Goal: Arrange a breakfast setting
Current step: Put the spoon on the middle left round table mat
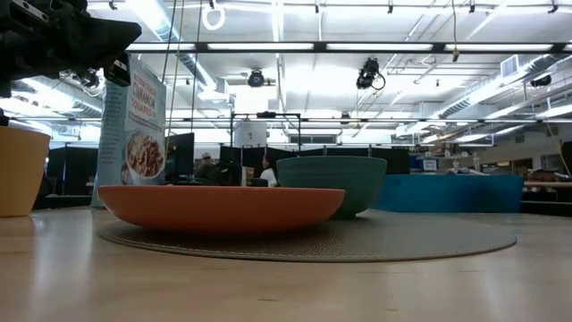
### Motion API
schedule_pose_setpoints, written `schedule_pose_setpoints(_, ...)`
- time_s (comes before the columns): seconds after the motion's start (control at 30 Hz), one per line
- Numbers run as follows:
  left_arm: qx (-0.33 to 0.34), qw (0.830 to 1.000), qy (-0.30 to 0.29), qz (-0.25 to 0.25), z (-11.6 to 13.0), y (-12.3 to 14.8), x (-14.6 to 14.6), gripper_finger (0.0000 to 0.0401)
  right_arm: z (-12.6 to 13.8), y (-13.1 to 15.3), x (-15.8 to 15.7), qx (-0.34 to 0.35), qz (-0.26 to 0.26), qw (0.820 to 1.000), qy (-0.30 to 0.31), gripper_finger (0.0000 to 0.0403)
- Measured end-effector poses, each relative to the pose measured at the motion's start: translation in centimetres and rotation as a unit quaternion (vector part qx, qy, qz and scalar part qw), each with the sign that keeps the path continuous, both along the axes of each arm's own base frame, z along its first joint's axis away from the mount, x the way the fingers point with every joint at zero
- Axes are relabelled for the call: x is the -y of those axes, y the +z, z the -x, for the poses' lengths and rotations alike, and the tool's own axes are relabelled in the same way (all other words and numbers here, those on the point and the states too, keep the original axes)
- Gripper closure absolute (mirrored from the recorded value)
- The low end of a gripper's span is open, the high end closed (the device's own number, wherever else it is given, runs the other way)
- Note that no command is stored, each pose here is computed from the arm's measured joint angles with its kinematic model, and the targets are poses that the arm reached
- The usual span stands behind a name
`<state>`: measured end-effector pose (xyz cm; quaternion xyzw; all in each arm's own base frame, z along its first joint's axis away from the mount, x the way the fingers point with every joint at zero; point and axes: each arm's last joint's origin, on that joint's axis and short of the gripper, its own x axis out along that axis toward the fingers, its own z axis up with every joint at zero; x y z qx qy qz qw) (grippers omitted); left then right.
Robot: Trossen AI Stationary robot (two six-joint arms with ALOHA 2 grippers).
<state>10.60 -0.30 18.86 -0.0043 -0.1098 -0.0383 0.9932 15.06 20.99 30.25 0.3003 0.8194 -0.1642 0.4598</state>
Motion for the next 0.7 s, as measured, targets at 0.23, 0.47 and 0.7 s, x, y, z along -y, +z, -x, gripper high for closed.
schedule_pose_setpoints(0.23, 0.000, 1.000, 0.000, 0.000, 0.0, 0.0, 0.0, 0.0392, 0.6, -0.7, -1.6, -0.013, 0.002, 1.000, 0.022, 0.0053)
schedule_pose_setpoints(0.47, 0.000, 1.000, 0.000, 0.000, 0.0, 0.0, 0.0, 0.0392, 1.5, -0.7, -2.9, 0.017, -0.019, 0.999, 0.042, 0.0055)
schedule_pose_setpoints(0.7, 0.000, 1.000, 0.000, 0.000, 0.0, 0.0, 0.0, 0.0392, 2.7, -0.8, -3.6, 0.068, 0.006, 0.994, 0.082, 0.0056)
